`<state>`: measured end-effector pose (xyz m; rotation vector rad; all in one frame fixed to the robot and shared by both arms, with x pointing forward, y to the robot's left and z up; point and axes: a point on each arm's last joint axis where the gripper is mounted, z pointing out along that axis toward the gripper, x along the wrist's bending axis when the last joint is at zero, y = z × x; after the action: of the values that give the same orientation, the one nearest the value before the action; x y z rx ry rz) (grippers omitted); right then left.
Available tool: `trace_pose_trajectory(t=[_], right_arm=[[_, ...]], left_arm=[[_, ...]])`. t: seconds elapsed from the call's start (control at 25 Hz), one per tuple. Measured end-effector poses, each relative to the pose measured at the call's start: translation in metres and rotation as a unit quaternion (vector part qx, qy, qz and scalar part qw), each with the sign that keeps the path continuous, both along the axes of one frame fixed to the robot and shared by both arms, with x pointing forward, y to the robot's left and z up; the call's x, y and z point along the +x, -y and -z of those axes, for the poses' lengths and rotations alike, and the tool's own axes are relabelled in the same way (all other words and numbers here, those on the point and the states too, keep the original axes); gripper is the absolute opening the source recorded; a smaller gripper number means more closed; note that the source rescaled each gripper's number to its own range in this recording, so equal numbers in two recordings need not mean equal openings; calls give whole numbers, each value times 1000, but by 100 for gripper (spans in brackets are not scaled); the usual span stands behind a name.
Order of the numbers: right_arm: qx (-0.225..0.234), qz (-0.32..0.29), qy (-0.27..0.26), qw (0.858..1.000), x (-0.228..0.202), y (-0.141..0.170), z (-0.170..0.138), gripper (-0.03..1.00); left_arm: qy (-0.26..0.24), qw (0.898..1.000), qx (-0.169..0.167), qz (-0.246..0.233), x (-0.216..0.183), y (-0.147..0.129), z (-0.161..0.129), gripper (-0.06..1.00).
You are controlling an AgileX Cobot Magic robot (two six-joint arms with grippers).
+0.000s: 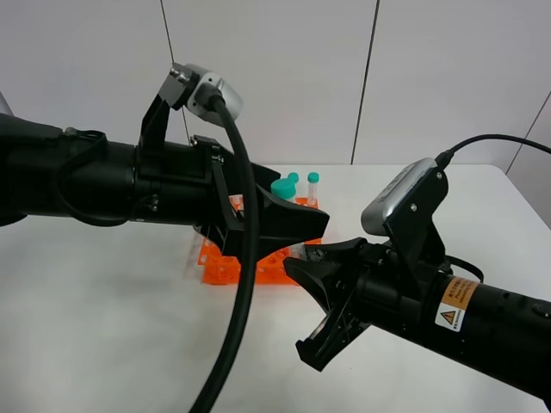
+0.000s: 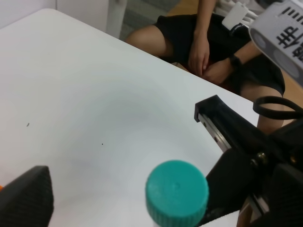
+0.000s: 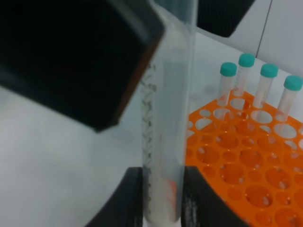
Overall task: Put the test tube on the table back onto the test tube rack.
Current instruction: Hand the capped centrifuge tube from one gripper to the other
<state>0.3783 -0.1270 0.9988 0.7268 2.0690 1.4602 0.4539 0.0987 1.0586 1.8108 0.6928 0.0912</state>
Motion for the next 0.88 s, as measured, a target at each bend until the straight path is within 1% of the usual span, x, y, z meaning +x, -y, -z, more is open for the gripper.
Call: trace_pose_trajectory(t=[0.28,0.44,0.56,0.64,0.72,0.88], right_arm=[[-1,0,1,1000,0,0,0,2],[-1,0,0,1000,0,0,0,2],[2,3,-2,1000,0,0,0,2],[2,4,-2,1000,0,0,0,2],[2,4,-3,1000,0,0,0,2],[3,5,-3,1000,0,0,0,2]], left_arm=[[-2,1000,-4,-2,0,0,0,100],[-6,1000,-26,-12,3,2,-8,99],[-6,999,-34,-15,4,2,-11,94],[-6,999,-34,-15,4,3,-11,90],[-5,999,-33,-14,4,3,-11,89],[11,1000,-10,0,3,2,-9,88]])
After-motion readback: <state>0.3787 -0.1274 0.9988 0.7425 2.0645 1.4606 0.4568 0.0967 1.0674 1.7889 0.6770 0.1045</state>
